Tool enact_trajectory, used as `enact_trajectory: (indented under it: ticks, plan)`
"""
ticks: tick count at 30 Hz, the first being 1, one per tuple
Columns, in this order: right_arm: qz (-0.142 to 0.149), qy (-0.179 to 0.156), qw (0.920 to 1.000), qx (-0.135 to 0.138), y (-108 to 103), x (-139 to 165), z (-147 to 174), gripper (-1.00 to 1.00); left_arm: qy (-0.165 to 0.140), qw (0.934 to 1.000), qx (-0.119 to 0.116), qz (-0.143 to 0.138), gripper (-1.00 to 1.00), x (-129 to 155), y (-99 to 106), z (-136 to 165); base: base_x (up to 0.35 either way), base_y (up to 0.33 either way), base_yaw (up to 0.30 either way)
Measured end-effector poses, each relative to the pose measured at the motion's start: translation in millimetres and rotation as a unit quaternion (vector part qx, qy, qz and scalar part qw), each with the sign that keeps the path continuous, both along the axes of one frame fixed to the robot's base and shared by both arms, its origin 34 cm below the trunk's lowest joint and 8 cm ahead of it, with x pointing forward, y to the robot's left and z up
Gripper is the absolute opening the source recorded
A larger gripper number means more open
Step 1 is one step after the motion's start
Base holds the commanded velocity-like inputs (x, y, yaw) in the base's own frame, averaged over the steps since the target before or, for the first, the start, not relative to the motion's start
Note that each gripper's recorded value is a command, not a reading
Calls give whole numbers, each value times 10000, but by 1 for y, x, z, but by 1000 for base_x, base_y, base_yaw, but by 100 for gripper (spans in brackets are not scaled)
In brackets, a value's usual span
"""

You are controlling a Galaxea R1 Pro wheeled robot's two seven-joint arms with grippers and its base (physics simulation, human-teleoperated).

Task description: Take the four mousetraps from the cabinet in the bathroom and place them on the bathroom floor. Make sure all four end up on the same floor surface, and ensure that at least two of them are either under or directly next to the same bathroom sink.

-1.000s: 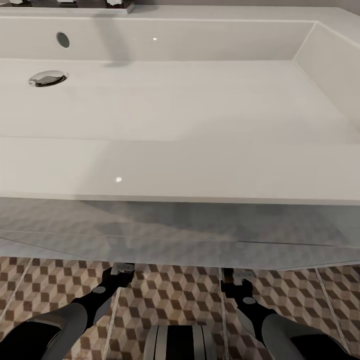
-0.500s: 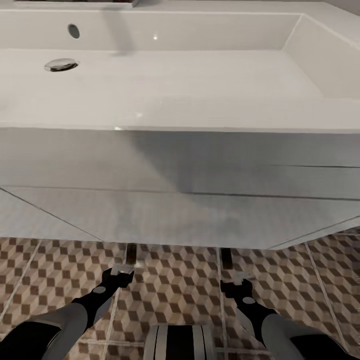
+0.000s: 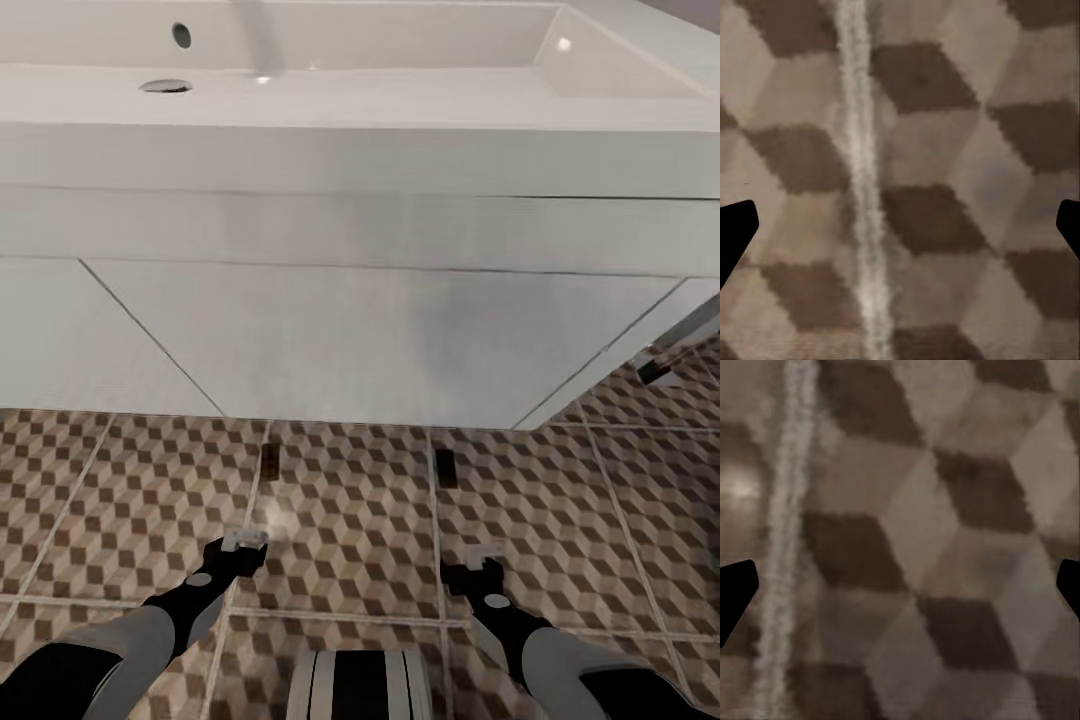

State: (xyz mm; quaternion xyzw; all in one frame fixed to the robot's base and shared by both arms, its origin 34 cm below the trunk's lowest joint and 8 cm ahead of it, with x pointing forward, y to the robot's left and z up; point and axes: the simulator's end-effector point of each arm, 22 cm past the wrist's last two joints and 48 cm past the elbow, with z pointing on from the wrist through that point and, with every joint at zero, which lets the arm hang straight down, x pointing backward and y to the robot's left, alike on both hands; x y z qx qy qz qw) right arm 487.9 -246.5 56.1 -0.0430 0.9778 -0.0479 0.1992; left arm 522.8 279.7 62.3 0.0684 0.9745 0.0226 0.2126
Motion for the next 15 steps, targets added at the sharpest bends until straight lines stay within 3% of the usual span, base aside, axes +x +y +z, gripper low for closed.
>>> enact_trajectory:
  ticks: [15]
  plan:
    - [18,-44,10000,16,2,2,1,100,0,10000,-4,4,100,0,0,0,-344,0,0]
